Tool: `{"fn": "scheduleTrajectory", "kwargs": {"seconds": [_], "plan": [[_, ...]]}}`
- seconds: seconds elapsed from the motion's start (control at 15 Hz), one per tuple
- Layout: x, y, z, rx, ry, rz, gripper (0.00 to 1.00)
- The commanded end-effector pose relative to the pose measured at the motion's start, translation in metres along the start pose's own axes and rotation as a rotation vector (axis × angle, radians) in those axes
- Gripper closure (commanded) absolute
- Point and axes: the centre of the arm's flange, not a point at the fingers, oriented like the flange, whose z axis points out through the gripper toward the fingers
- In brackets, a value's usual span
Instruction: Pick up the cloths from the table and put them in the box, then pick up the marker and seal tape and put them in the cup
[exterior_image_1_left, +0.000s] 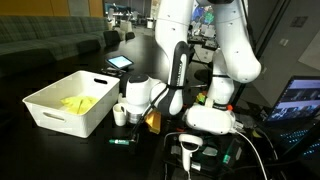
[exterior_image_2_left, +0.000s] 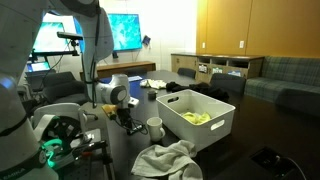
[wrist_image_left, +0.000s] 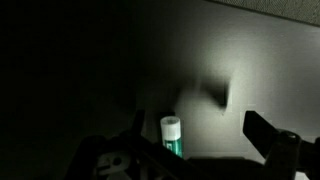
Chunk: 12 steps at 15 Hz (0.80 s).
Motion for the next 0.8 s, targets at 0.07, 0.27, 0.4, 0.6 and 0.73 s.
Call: {"fn": "scheduleTrajectory", "kwargs": {"seconds": [0.07,0.27,0.4,0.6,0.73], "plan": [[0.017,0.003,0.004,0.001,0.033,-0.029,0.00],[0.025,0.005,0.004,0.002,0.037,-0.039,0.00],[0.029,0.006,0.005,0.001,0.037,-0.045,0.00],[0.031,0.009,0.006,-0.004,0.036,-0.056,0.10],[0.031,0.011,0.006,-0.002,0.034,-0.064,0.22]]}}
